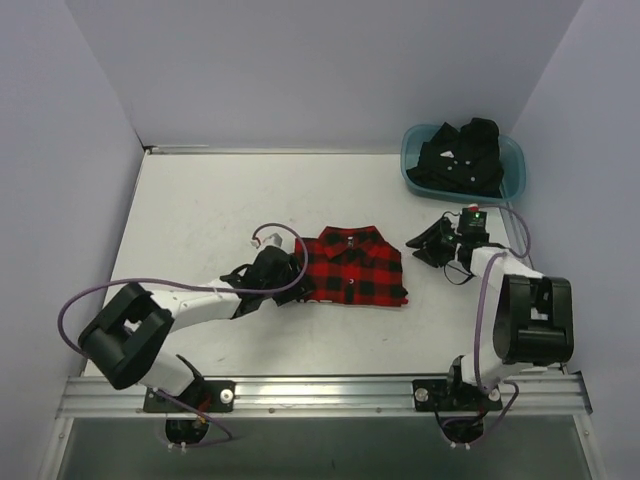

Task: Fold and stack the long sleeve shirts
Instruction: Neatly place the folded shirt to the corner

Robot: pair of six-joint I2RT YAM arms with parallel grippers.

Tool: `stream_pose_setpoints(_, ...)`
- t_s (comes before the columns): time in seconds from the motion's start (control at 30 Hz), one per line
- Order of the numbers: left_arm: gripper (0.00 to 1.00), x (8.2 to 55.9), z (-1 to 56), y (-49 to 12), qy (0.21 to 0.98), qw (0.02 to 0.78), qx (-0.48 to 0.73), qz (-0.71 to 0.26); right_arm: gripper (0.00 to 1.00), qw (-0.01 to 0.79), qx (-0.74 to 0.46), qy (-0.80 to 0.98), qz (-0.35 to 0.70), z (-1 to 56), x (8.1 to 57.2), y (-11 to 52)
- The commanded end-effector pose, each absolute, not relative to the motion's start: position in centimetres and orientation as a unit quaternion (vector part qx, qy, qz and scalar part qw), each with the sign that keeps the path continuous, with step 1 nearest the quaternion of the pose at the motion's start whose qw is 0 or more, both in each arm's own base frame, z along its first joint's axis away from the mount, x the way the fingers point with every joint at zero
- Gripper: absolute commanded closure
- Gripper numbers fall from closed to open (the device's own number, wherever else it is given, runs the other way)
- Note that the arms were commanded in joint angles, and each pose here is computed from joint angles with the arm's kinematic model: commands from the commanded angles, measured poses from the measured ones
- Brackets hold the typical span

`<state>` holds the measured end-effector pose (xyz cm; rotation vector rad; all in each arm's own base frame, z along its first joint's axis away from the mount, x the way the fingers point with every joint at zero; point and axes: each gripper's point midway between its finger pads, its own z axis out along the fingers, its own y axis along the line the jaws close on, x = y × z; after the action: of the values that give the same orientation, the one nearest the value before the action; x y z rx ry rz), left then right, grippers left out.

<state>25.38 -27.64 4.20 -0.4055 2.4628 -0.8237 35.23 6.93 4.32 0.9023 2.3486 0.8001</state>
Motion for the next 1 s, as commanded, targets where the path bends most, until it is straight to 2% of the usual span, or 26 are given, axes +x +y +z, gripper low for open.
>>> stream_pose_setpoints(0.0, 0.36, 23.8, 5.6, -25.7, 0.908, 0.258, -0.190, -0.269, 0.63, 0.307, 0.287, 0.866, 0.272, 10.4, 35.1, 6.7)
stream_pose_setpoints(0.03, 0.22, 23.3, 6.8, -26.1, 0.902, 0.265, -0.191, -0.282, 0.61, 0.329, 0.277, 0.861, 0.271, 12.2, 34.7, 6.7)
stream_pose_setpoints(0.07, 0.14, 22.9, 7.1, -26.1, 0.900, 0.259, -0.210, -0.282, 0.49, 0.314, 0.279, 0.869, 0.260, 12.2, 33.5, 6.8)
stream_pose_setpoints(0.1, 0.04, 22.5, 7.4, -26.2, 0.897, 0.257, -0.218, -0.285, 0.43, 0.321, 0.277, 0.871, 0.249, 12.8, 33.1, 6.6)
stream_pose_setpoints(0.13, 0.02, 22.5, 8.1, -26.3, 0.892, 0.263, -0.228, -0.288, 0.38, 0.334, 0.266, 0.870, 0.248, 14.2, 32.6, 6.9)
stream_pose_setpoints(0.17, 0.03, 21.7, 8.3, -27.0, 0.891, 0.255, -0.234, -0.295, 0.29, 0.324, 0.268, 0.874, 0.242, 14.3, 31.8, 6.8)
stream_pose_setpoints(0.27, 0.03, 20.6, 8.8, -28.8, 0.881, 0.251, -0.261, -0.306, 0.19, 0.331, 0.253, 0.877, 0.241, 15.5, 29.9, 7.6)
stream_pose_setpoints(0.4, 0.03, 19.8, 8.7, -31.9, 0.860, 0.260, -0.303, -0.318, 0.16, 0.340, 0.246, 0.873, 0.249, 15.9, 28.1, 7.9)
stream_pose_setpoints(0.47, 0.03, 20.9, 9.0, -33.2, 0.837, 0.297, -0.334, -0.315, 0.15, 0.345, 0.239, 0.871, 0.257, 15.9, 27.3, 8.1)
stream_pose_setpoints(0.77, 0.03, 23.0, 5.6, -37.3, 0.820, 0.345, -0.370, -0.266, 0.15, 0.354, 0.212, 0.866, 0.281, 16.4, 25.7, 8.8)
stream_pose_setpoints(0.83, 0.06, 23.9, 5.3, -37.2, 0.814, 0.365, -0.374, -0.255, 0.15, 0.356, 0.206, 0.866, 0.284, 16.5, 25.6, 8.9)
stream_pose_setpoints(0.93, 0.17, 24.8, 4.7, -36.9, 0.812, 0.369, -0.382, -0.243, 0.15, 0.354, 0.204, 0.867, 0.285, 16.4, 25.6, 9.0)
stream_pose_setpoints(0.97, 0.24, 25.2, 4.4, -36.7, 0.809, 0.367, -0.390, -0.242, 0.15, 0.352, 0.204, 0.867, 0.286, 16.4, 25.5, 9.0)
